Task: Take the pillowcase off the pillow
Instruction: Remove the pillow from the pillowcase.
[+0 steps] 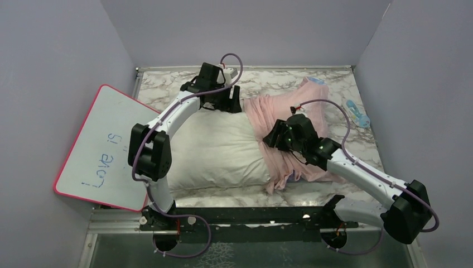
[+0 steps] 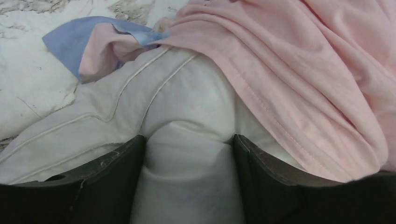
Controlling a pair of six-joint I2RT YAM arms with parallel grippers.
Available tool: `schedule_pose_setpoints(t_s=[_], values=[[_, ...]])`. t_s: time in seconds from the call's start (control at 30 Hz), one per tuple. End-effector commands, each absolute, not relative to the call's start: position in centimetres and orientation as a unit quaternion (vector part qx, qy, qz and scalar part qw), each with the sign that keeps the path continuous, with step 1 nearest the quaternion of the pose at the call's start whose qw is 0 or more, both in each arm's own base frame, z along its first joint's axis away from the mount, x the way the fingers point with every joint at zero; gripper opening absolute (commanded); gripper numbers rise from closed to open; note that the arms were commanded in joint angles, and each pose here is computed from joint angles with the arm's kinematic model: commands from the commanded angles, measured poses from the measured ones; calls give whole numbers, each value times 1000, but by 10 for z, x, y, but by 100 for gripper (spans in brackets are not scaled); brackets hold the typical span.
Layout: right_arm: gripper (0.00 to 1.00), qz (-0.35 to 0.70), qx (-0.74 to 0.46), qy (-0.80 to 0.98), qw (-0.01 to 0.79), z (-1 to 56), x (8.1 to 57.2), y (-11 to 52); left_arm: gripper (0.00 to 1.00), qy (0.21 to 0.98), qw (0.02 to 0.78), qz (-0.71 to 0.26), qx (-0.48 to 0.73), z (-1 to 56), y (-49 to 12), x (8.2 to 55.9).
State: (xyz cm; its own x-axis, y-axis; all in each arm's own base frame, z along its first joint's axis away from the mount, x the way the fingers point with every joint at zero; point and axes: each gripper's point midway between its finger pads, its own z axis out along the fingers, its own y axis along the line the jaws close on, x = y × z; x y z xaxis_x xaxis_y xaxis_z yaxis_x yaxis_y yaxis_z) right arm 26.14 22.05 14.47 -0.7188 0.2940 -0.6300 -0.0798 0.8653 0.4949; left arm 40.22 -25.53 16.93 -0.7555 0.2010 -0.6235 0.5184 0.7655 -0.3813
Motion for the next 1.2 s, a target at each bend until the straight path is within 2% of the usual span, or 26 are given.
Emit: schedule_pose_setpoints(t_s=[0.0,0.03,0.1,0.13,0.17,0.4,0.6,0.7,0.9,1.17], values=[[58,125,41,948,288,102,230,181,56,891,254,-301,224,174,-244,347],[58,123,41,948,292,109,233,182,45,891,256,-302,223,173,-242,342],[59,126,43,943,306,125,240,185,16,890,262,-304,217,173,-239,336],[60,133,41,938,316,134,243,187,6,889,266,-305,216,174,-238,334],[61,144,39,932,330,146,247,190,0,888,267,-305,216,174,-237,331],[75,202,-17,873,444,255,277,209,0,876,327,-295,198,196,-226,325],[86,145,-11,837,528,312,307,192,0,866,353,-299,189,209,-223,323],[87,112,-4,828,550,328,321,186,0,865,353,-301,189,211,-224,322],[92,45,9,830,555,336,351,169,0,862,364,-298,187,217,-222,322],[94,116,-45,858,498,313,382,189,0,859,368,-303,189,222,-221,317]])
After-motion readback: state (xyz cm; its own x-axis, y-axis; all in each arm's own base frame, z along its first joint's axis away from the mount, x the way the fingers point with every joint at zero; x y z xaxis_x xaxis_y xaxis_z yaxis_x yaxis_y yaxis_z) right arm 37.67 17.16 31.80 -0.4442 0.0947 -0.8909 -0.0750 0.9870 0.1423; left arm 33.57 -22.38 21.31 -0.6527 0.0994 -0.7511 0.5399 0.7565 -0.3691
